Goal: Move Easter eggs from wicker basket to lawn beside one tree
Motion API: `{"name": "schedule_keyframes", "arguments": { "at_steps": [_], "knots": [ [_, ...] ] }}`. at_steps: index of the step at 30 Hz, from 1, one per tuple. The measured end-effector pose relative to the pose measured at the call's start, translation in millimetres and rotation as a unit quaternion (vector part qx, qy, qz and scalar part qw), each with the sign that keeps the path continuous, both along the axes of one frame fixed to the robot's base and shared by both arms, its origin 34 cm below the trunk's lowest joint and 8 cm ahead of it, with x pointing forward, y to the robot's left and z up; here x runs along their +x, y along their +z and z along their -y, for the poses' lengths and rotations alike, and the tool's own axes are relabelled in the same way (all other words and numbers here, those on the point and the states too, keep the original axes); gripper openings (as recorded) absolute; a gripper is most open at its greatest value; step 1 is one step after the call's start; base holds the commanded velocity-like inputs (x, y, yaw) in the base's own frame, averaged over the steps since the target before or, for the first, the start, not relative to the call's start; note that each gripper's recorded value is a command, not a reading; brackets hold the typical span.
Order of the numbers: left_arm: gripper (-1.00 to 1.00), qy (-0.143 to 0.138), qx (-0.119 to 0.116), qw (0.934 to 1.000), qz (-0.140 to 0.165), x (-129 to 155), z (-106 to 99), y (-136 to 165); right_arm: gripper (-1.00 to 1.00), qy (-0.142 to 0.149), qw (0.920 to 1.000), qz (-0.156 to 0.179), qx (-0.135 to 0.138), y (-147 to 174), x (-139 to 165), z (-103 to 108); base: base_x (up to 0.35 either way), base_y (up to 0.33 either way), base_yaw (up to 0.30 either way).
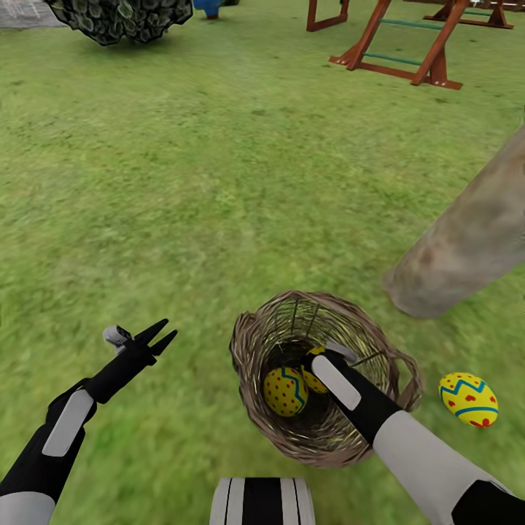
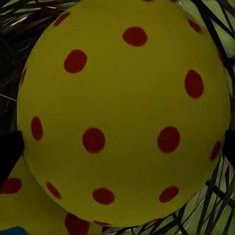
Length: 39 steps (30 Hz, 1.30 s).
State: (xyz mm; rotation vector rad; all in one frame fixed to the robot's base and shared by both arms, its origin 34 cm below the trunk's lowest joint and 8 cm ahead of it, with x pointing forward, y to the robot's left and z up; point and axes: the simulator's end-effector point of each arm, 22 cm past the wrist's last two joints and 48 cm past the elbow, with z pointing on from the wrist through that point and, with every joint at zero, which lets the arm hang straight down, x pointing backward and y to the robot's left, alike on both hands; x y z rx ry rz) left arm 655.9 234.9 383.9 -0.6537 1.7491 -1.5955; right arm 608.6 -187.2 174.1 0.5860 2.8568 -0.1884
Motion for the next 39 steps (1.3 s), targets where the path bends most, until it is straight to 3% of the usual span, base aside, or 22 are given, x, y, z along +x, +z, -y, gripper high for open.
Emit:
{"name": "schedule_keyframes", "arguments": {
  "at_steps": [16, 34, 37, 39],
  "knots": [
    [1.0, 0.0, -0.001, 0.9999, 0.015, 3.0, 0.0, 17.0, -1.0, -0.015, 0.9998, 0.004, 0.014, 8.1, 1.0, -2.7, 0.0, 0.0, 0.0],
    [1.0, -0.002, 0.001, 0.9989, 0.046, 7.9, 1.4, 59.0, -1.0, -0.016, 0.999, 0.038, 0.019, 49.2, 21.2, -3.8, 0.0, 0.0, 0.0],
    [1.0, -0.003, 0.001, 0.9987, 0.052, 8.4, 1.6, 66.3, -1.0, -0.022, 0.9986, 0.041, 0.024, 55.9, 23.8, -3.7, 0.0, 0.0, 0.0],
    [1.0, -0.003, 0.001, 0.9985, 0.055, 8.6, 1.8, 71.1, -1.0, -0.032, 0.9981, 0.031, 0.042, 57.5, 19.2, -8.7, 0.0, 0.0, 0.0]
  ]
}}
